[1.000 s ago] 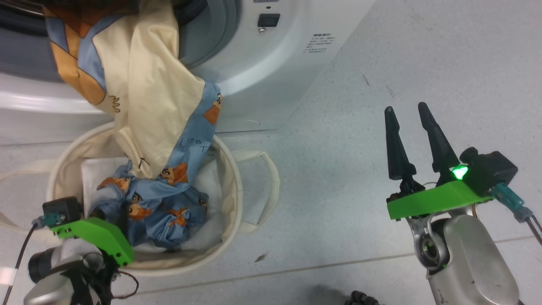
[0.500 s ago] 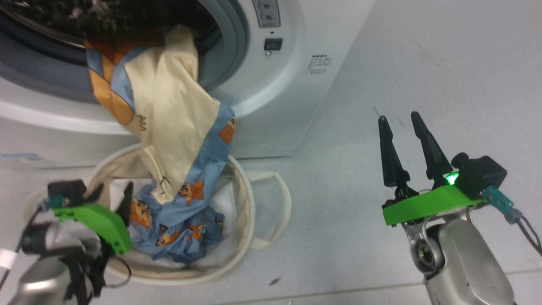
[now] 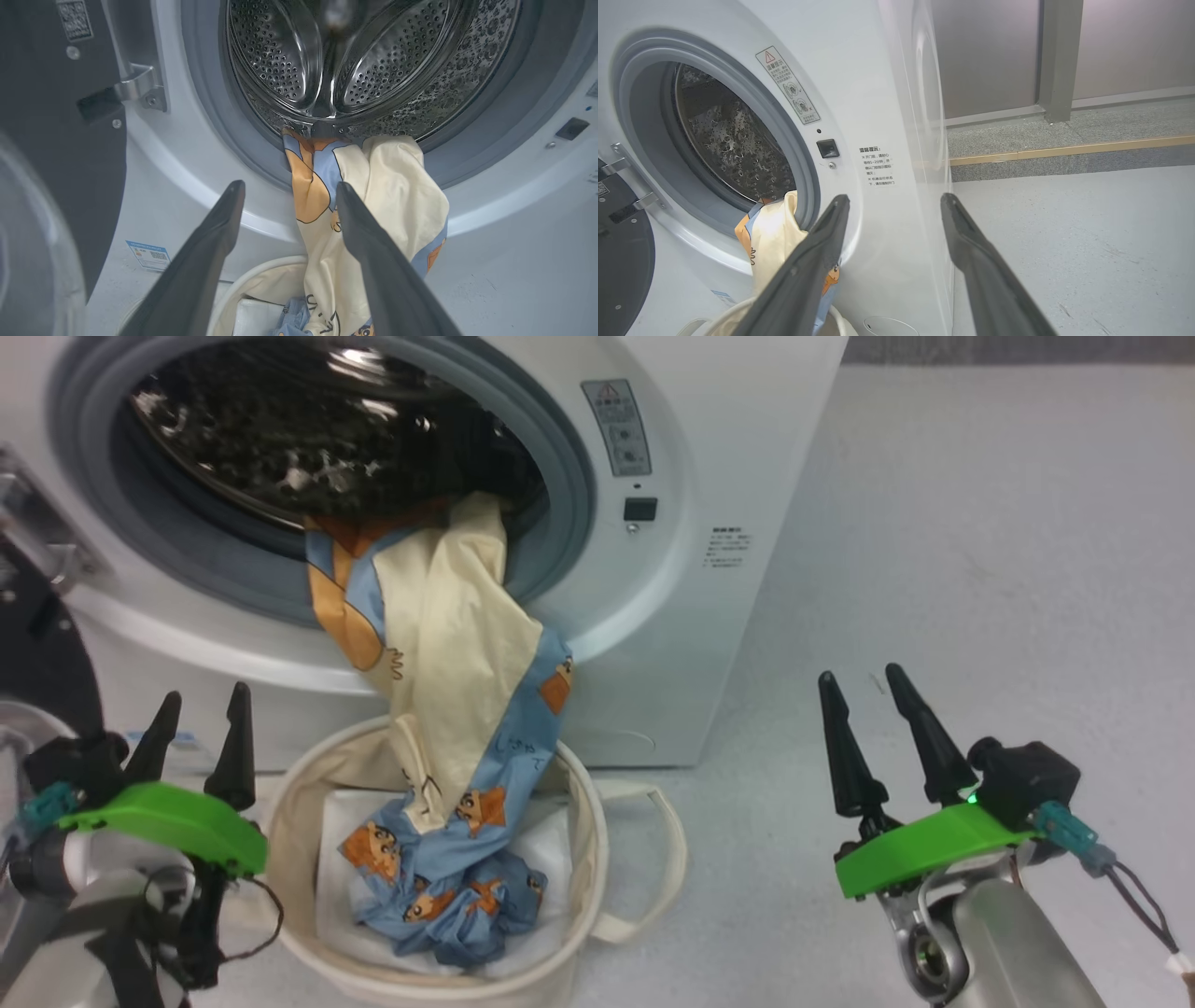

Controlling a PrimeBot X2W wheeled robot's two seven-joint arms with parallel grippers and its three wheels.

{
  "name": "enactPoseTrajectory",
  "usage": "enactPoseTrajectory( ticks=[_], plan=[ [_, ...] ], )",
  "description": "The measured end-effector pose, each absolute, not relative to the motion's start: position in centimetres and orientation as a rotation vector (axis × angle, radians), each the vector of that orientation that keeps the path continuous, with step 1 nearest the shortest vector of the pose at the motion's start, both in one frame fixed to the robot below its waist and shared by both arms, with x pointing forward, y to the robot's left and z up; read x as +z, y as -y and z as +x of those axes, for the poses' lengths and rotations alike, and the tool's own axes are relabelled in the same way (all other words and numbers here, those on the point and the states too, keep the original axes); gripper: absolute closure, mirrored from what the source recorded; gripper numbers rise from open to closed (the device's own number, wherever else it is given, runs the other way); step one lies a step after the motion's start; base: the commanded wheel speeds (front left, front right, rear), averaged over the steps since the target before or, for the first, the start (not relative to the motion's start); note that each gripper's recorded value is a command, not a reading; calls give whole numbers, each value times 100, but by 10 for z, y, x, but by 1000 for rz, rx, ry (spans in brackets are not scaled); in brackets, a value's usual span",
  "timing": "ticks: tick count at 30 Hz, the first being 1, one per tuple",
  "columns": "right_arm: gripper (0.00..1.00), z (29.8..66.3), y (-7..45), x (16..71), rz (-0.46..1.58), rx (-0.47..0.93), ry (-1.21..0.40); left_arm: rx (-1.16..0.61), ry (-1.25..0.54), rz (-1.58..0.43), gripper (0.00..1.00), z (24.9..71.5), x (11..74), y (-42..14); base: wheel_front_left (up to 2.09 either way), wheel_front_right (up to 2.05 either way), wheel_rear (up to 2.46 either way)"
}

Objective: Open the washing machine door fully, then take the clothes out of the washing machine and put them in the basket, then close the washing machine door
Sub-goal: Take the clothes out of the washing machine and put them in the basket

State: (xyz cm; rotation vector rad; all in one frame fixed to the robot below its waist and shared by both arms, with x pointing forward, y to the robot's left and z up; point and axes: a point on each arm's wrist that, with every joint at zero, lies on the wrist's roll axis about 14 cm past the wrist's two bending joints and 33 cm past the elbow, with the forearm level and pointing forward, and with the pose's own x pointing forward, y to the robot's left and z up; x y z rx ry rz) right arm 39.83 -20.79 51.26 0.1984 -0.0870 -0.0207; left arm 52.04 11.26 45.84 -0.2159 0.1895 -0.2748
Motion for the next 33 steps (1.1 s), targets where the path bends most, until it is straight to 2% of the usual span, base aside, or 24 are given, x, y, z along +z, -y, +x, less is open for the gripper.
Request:
enactPoseTrajectory(
  ticks=[6, 15, 33],
  plan=[
    [0, 391, 194, 519, 206, 20, 101, -263, -68, -195, 0, 498, 495, -121, 0, 0, 0],
    [0, 376, 187, 526, 212, 40, 117, -242, -9, -146, 0, 449, 509, -126, 0, 0, 0],
    [0, 367, 197, 528, 211, 9, 124, -222, 20, -144, 0, 443, 520, -131, 0, 0, 0]
  ],
)
